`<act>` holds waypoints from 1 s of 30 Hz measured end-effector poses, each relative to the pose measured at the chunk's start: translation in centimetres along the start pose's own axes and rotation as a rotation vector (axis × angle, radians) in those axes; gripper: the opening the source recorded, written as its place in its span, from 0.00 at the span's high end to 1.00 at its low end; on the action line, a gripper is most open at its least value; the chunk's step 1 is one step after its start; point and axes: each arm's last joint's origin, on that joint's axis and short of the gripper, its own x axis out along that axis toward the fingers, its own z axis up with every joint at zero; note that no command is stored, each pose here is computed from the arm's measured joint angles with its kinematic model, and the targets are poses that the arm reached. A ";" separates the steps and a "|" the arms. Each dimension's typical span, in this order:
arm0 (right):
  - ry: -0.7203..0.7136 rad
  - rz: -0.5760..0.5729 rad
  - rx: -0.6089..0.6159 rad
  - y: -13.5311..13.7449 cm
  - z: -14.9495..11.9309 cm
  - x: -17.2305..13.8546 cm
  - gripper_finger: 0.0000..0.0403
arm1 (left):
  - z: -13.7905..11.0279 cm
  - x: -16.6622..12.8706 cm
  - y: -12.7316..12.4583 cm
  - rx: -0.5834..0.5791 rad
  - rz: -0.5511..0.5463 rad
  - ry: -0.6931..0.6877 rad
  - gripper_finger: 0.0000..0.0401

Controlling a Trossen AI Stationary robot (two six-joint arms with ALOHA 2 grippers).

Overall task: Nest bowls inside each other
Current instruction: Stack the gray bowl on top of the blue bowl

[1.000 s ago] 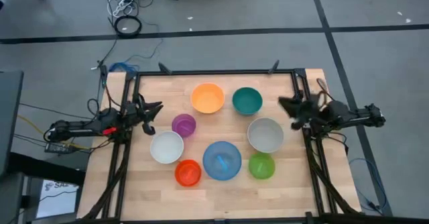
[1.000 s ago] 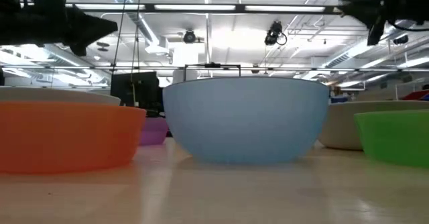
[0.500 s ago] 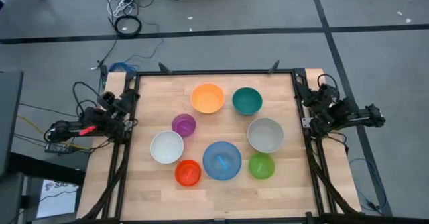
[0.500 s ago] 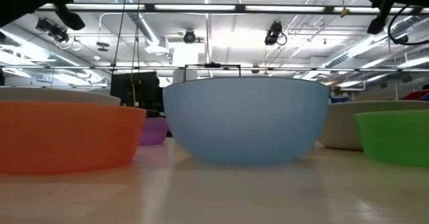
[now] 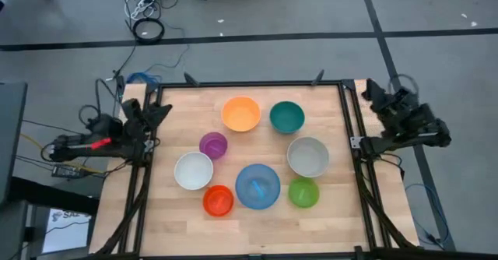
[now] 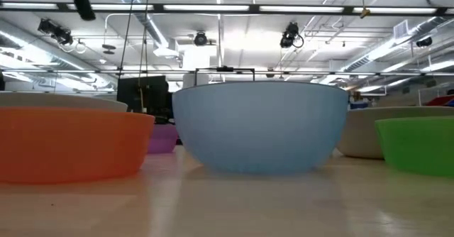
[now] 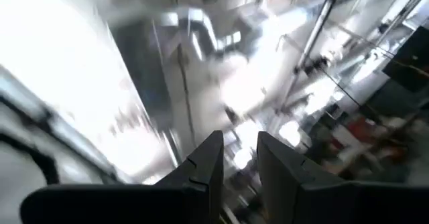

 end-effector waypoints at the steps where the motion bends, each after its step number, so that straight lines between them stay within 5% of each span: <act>1: 0.060 -0.021 -0.044 0.7 0.4 1.0 0.80 | 0.6 0.8 -0.8 0.028 -0.001 0.024 0.82; 11: 0.542 -0.377 -0.382 5.5 0.0 9.5 0.80 | 4.7 7.3 -6.5 0.412 -0.092 0.005 0.82; 18: 0.695 -0.482 -0.465 7.2 -1.4 12.8 0.80 | 5.7 9.0 -7.9 0.321 -0.144 -0.100 0.82; 23: 0.791 -0.446 -0.414 8.2 -2.5 14.3 0.80 | 6.0 9.0 -8.0 0.177 -0.149 -0.121 0.82; 26: 0.941 -0.398 -0.411 8.5 -3.7 14.8 0.80 | 5.3 9.1 -7.6 0.206 -0.100 -0.057 0.82; 30: 1.141 -0.568 -0.377 7.6 -5.6 14.9 0.80 | 3.5 9.4 -6.3 0.258 0.002 0.118 0.82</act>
